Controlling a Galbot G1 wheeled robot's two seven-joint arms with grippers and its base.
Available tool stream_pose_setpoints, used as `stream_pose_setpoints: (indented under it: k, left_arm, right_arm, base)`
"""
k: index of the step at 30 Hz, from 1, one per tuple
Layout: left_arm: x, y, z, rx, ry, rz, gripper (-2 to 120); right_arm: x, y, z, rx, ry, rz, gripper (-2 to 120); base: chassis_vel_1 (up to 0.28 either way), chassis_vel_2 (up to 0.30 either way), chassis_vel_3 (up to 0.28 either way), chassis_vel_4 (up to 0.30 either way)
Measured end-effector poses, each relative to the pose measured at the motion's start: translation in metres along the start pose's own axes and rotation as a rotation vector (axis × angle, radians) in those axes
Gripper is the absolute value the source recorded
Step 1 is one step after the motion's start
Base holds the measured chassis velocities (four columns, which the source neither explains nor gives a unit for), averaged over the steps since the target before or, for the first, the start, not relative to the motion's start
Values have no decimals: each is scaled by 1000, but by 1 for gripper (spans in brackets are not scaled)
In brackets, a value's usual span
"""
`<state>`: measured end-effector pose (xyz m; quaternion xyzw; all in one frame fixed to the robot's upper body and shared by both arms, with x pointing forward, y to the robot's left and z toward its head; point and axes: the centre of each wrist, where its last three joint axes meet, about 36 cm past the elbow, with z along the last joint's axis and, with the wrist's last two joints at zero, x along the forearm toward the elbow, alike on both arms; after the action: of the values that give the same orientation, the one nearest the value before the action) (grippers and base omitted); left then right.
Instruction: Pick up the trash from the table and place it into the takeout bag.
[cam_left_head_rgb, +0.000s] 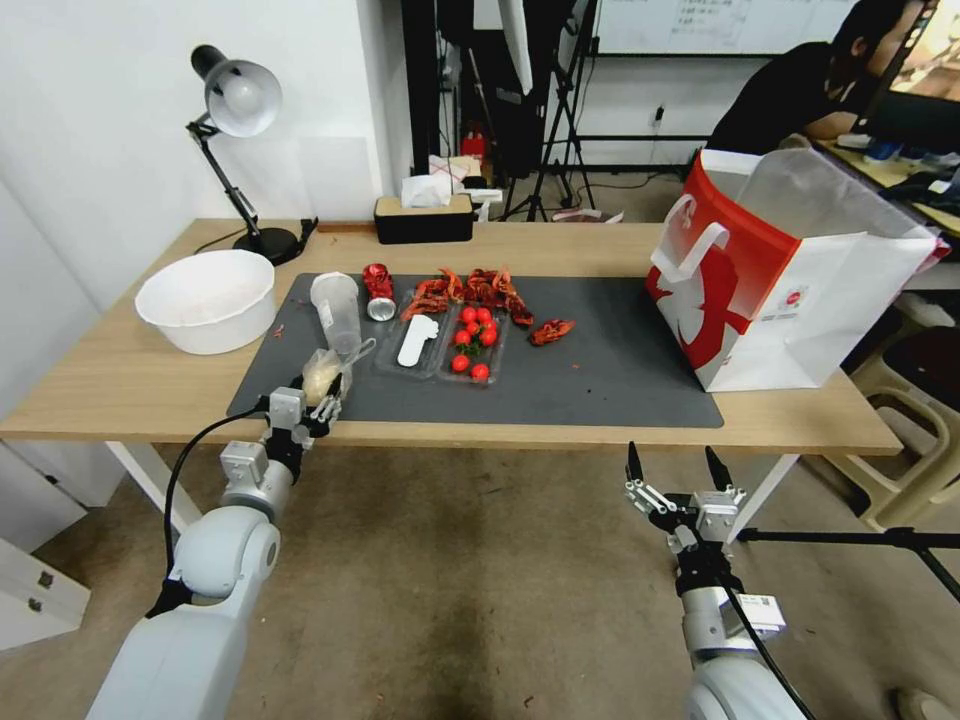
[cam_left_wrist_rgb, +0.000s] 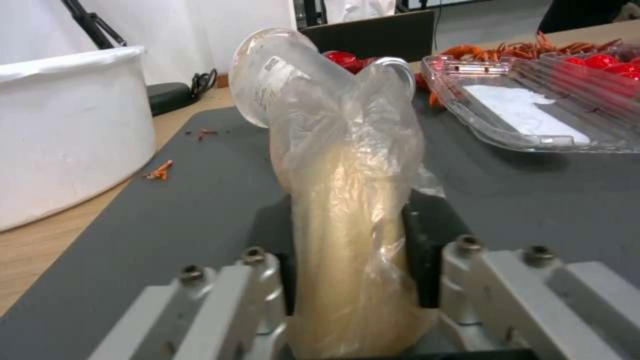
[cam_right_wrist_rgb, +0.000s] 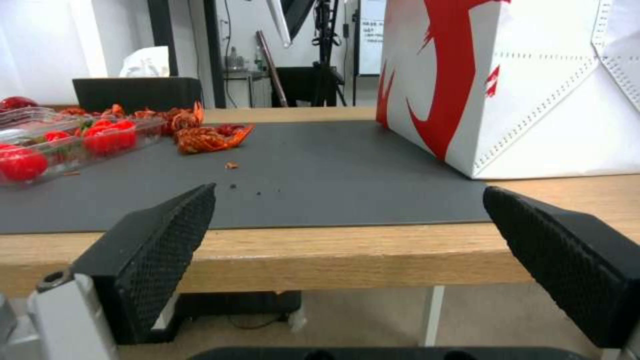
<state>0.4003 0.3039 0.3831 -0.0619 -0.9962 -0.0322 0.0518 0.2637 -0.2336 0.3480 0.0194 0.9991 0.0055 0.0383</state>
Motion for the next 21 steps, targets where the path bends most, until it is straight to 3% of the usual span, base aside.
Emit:
stream_pose_setpoints:
  k: [7, 13, 16, 17, 18, 21]
  left_arm:
    - [-1, 1, -1, -11, -3, 13, 8]
    - [-2, 2, -11, -17, -43, 29, 7]
    - [-9, 0, -38, -9, -135, 98, 7]
    - [-9, 0, -38, -9, -135, 98, 7]
    - [-18, -8, -53, -1, -179, 164, 7]
    - [-29, -16, -69, -11, -216, 226, 7]
  right_arm:
    - [1, 0, 1, -2, 1, 3, 100]
    - [2, 1, 1, -4, 1, 6, 100]
    - [1, 1, 0, -6, -3, 10, 100]
    - [1, 1, 0, -6, -3, 10, 100]
    - [2, 2, 0, -7, -3, 11, 100]
    - [3, 2, 0, -8, -1, 14, 100]
  base:
    - [0, 0, 0, 0]
    - [0, 0, 0, 0]
    - [0, 0, 0, 0]
    - [0, 0, 0, 0]
    - [0, 0, 0, 0]
    - [0, 0, 0, 0]
